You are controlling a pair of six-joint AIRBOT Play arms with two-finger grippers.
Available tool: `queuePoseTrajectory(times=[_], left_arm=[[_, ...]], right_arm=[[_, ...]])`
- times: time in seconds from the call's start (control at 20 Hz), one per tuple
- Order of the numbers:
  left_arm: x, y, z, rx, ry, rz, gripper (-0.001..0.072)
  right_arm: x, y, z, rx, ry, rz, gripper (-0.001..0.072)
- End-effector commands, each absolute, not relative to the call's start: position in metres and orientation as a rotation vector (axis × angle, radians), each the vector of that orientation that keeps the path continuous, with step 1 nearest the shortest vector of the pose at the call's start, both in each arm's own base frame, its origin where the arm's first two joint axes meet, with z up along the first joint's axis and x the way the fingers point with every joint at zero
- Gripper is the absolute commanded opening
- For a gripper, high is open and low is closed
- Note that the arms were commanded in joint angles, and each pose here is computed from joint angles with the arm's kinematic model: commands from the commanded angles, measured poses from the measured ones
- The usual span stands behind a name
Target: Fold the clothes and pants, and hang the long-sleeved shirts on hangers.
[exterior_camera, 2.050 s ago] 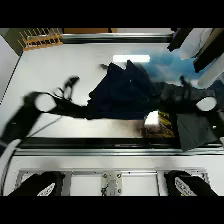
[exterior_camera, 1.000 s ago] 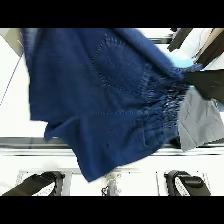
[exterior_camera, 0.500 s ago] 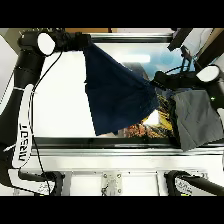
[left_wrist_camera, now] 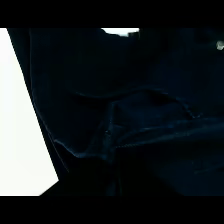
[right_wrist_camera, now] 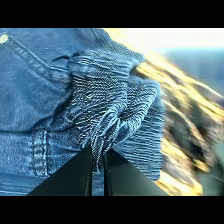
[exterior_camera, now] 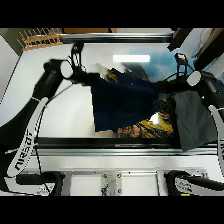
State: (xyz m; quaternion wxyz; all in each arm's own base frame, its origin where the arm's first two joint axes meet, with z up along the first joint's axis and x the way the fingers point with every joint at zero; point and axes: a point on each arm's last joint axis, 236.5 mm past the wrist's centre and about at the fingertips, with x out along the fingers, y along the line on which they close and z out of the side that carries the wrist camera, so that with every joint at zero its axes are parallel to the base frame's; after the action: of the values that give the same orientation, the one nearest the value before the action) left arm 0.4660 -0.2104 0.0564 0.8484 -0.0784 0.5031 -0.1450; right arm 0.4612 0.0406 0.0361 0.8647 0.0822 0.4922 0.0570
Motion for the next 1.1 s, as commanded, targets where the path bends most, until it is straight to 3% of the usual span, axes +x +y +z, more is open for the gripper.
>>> queuePoseTrajectory(times=[0.0, 0.35, 0.7, 1.0, 1.05], left_arm=[[0.403, -0.221, -0.021, -0.177, 1.216, -0.274, 0.0013], [0.315, -0.23, -0.099, -0.084, 1.378, -0.298, 0.0013], [0.304, -0.235, -0.103, -0.102, 1.41, -0.299, 0.0014], [0.298, -0.234, -0.069, -0.11, 1.377, -0.328, 0.0015], [0.292, -0.235, -0.061, -0.122, 1.388, -0.342, 0.018]], right_arm=[[0.44, 0.024, -0.004, 0.087, 1.121, 0.08, 0.0038], [0.383, 0.024, -0.072, 0.097, 1.309, 0.073, 0.0038], [0.372, 0.025, -0.09, 0.104, 1.358, 0.072, 0.004], [0.376, 0.025, -0.052, 0.1, 1.273, 0.077, 0.0044], [0.371, 0.026, -0.048, 0.099, 1.281, 0.081, 0.0138]])
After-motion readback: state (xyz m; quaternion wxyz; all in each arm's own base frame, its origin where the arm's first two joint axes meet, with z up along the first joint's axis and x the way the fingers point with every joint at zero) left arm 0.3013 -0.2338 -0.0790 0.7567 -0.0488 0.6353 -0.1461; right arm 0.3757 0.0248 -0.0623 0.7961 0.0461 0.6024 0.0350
